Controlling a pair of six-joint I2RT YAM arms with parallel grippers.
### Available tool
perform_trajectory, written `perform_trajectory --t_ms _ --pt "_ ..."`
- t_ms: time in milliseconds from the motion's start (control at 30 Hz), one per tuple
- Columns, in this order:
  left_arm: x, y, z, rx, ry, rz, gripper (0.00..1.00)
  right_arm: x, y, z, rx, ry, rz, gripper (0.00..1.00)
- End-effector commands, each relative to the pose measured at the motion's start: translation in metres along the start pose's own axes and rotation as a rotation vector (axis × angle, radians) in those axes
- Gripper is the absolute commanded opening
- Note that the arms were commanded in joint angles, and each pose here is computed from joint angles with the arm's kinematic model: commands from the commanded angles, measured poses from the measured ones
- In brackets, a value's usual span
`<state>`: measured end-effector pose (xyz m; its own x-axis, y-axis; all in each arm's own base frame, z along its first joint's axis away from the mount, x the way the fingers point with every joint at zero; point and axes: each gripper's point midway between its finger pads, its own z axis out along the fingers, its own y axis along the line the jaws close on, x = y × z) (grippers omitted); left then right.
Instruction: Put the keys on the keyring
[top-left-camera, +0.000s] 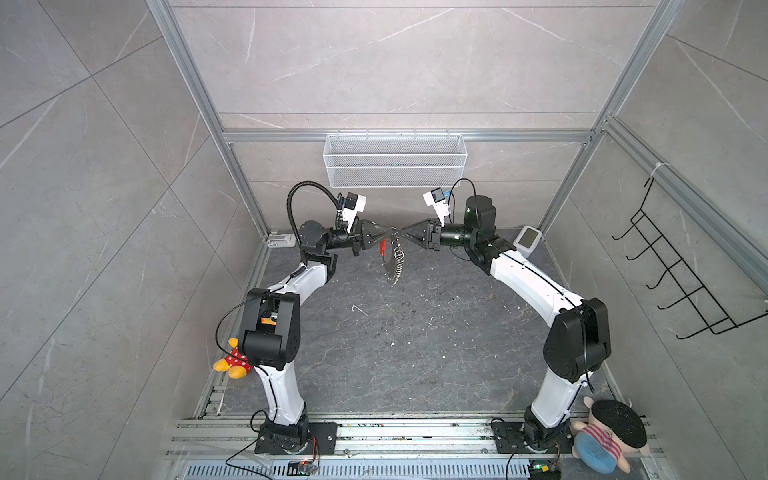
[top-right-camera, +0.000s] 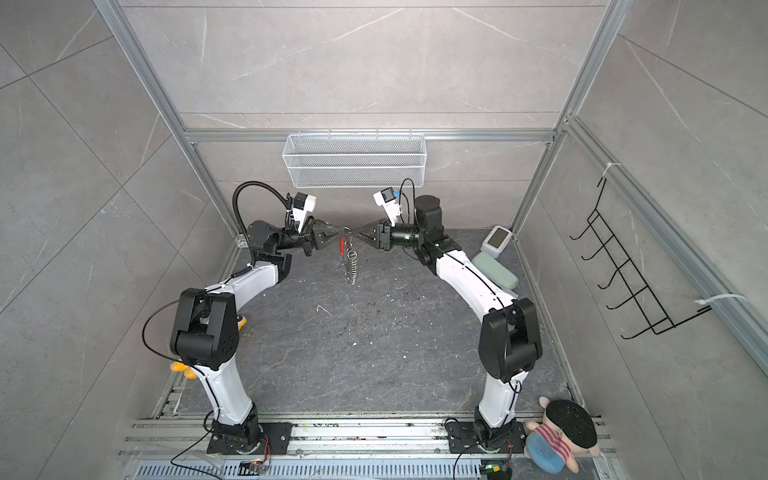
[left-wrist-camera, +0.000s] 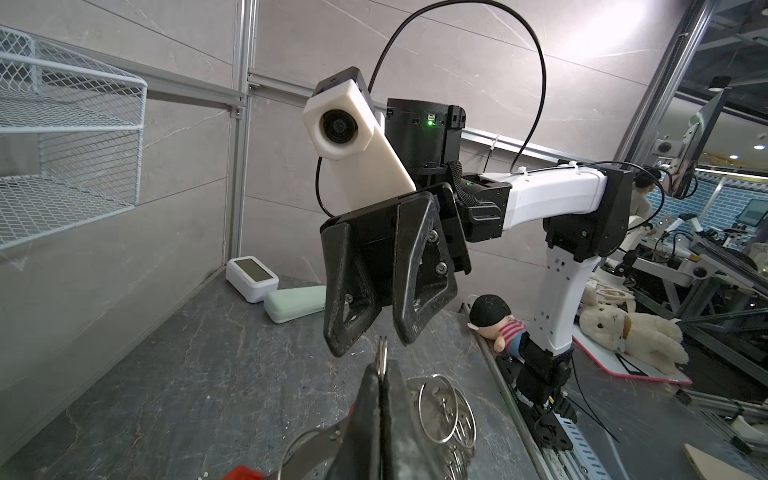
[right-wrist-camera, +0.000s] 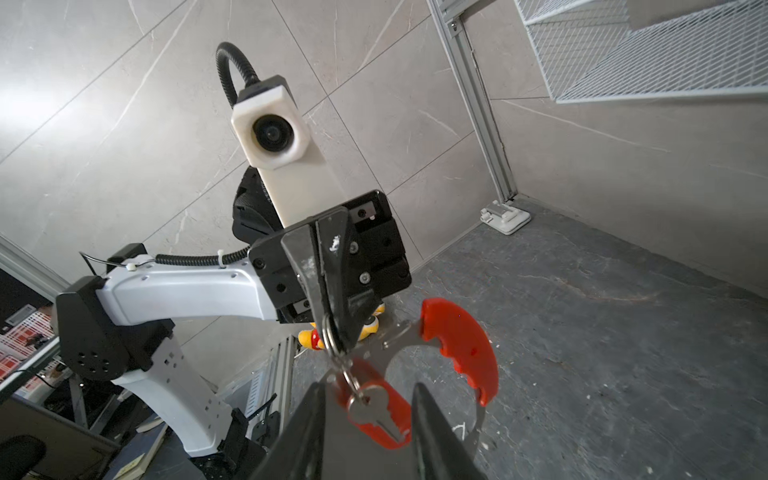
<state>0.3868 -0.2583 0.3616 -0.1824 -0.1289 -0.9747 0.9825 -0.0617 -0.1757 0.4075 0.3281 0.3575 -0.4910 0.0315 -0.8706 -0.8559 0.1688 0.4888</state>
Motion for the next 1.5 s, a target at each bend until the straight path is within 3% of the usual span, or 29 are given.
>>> perform_trajectory --t_ms 0,400,933,1033,1133,1267,1467 --pt "-0.026 -0.014 0.005 0.018 -0.043 0.104 0.0 -0.014 0.012 0.003 -0.045 -0.024 -0.03 0.3" --pt "-0.033 -0.011 0.01 0.01 -0.083 0.111 0.0 -0.009 0.015 0.006 -0.055 -0.016 -0.018 0.09" --pt "-0.045 -0.012 0.027 0.001 -0.156 0.127 0.0 0.006 0.004 0.021 -0.054 -0.018 0.044 0.06" --pt "-0.049 -0.017 0.03 0.008 -0.162 0.136 0.0 0.007 -0.002 0.023 -0.044 -0.017 0.074 0.07" --pt "-0.051 -0.018 0.032 0.011 -0.166 0.141 0.0 0.005 -0.006 0.023 -0.021 -0.013 0.113 0.22" --pt "-0.053 -0.018 0.032 0.011 -0.168 0.142 0.0 -0.001 -0.003 0.016 0.0 -0.015 0.113 0.22" --pt "-0.054 -0.018 0.031 0.01 -0.17 0.142 0.0 -0.003 -0.013 -0.019 0.155 -0.023 0.063 0.3"
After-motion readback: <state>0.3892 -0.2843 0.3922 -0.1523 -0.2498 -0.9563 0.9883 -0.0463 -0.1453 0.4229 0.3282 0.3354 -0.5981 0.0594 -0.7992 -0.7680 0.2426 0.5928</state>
